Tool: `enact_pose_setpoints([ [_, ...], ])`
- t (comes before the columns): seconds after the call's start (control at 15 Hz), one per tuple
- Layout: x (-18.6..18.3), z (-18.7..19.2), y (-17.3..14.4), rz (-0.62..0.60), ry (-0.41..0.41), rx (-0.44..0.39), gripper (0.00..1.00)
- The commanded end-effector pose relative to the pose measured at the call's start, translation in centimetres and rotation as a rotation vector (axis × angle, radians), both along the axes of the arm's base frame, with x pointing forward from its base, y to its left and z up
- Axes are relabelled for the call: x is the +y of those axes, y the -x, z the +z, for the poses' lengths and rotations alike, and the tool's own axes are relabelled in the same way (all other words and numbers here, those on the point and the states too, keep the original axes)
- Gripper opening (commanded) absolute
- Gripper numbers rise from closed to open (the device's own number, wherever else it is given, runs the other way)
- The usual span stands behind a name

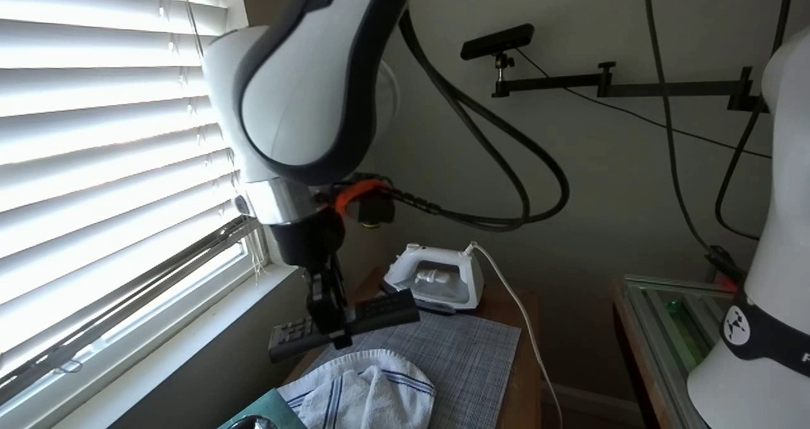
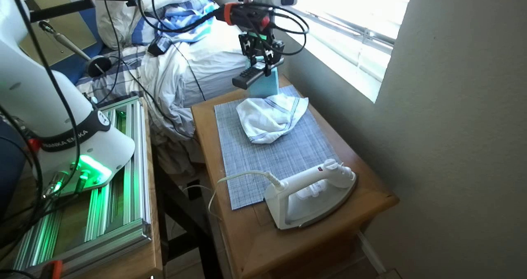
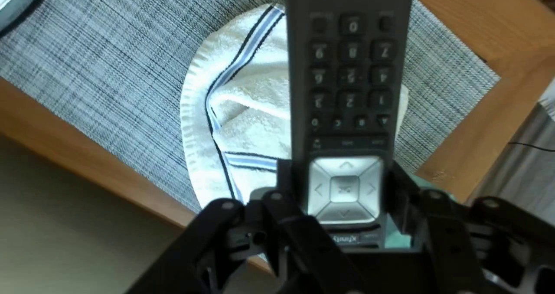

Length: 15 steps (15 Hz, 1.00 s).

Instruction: Lift the remote from the towel and put it on the box

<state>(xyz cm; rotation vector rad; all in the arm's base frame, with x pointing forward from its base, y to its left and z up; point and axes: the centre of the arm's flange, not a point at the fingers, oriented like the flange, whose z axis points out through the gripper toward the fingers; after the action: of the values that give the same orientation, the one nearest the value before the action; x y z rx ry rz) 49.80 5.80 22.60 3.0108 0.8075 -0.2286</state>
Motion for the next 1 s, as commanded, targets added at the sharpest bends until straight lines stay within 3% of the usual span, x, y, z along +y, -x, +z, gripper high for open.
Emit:
enact_pose_setpoints([
  [0.0, 3.3, 3.4, -1.8, 0.167, 0.041, 0.023, 0.28],
  [0.13, 4.8, 3.2, -3.4, 0.252, 0.073, 0.038, 0.28],
  [0.33, 6.9, 2.1, -5.7, 0.368, 0.045, -0.002, 0.28],
  [0.73, 10.0, -1.4, -7.3, 0.437, -0.075, -0.074, 0.28],
  [0.93, 11.0, -2.4, -7.3, 0.454, -0.102, -0.054, 0.28],
])
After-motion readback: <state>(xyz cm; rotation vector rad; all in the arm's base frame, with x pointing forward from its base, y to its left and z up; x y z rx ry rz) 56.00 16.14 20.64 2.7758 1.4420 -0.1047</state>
